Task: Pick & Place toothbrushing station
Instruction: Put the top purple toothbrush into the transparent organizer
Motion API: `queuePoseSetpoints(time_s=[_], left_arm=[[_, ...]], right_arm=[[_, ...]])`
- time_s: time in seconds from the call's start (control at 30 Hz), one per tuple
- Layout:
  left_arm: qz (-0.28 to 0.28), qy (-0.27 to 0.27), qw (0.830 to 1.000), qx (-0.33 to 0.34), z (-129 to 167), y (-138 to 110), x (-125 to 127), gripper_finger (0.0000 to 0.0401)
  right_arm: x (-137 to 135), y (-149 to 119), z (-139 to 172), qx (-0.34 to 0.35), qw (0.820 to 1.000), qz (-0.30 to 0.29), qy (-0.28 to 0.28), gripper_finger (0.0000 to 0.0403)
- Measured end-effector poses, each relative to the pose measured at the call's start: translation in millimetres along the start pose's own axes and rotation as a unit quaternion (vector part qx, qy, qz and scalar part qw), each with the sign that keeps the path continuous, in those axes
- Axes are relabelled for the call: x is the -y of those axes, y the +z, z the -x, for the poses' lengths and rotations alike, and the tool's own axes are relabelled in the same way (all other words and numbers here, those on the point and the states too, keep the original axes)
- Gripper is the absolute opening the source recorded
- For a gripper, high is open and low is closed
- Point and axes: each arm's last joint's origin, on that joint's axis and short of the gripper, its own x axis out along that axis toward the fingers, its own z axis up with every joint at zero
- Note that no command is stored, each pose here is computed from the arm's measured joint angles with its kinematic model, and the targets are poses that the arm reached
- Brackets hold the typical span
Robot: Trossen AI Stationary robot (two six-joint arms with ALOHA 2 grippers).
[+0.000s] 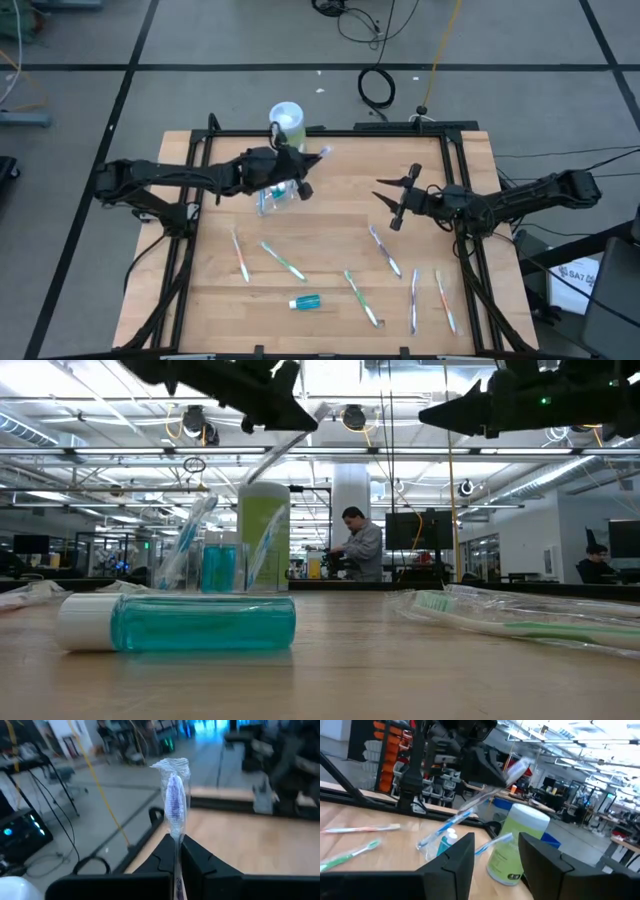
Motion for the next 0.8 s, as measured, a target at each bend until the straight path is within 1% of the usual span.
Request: queuePoseSetpoints(time_s=[0.13,0.2,0.37,0.43,0.47,0.57,0.63,0.8], left_arm=[[0.032,0.020,0.997,0.063,9.8,-10.4,-11.2,0.0004],[0.037,0.023,0.996,0.077,18.0,-22.5,-15.0,0.0005],[0.071,0.028,0.986,0.147,42.2,-41.4,-24.3,0.0005],[0.082,0.027,0.982,0.168,47.5,-46.7,-28.0,0.0004],[0.088,0.022,0.980,0.175,48.2,-48.3,-28.8,0.0006],[0.086,0.001,0.982,0.168,45.3,-53.4,-27.1,0.0006],[0.084,-0.001,0.982,0.169,41.2,-56.2,-23.7,0.0004],[0.094,0.006,0.972,0.215,29.4,-62.4,-19.9,0.0006]], right_arm=[[-0.8,-1.9,-0.1,-0.008,1.000,-0.010,0.003,0.0144],[-1.0,-2.6,-0.1,-0.012,1.000,-0.015,0.004,0.0144],[-1.3,-3.4,-0.1,-0.016,1.000,-0.024,0.005,0.0144],[-1.2,-3.3,-0.2,-0.015,1.000,-0.026,0.004,0.0144],[-0.7,-3.1,-0.3,-0.014,1.000,-0.026,0.003,0.0144],[0.1,-3.2,-1.2,-0.012,1.000,-0.029,-0.002,0.0144],[0.7,-3.5,-1.5,-0.012,0.999,-0.029,-0.002,0.0144],[0.1,-4.4,-2.2,-0.015,1.000,-0.028,-0.002,0.0144]])
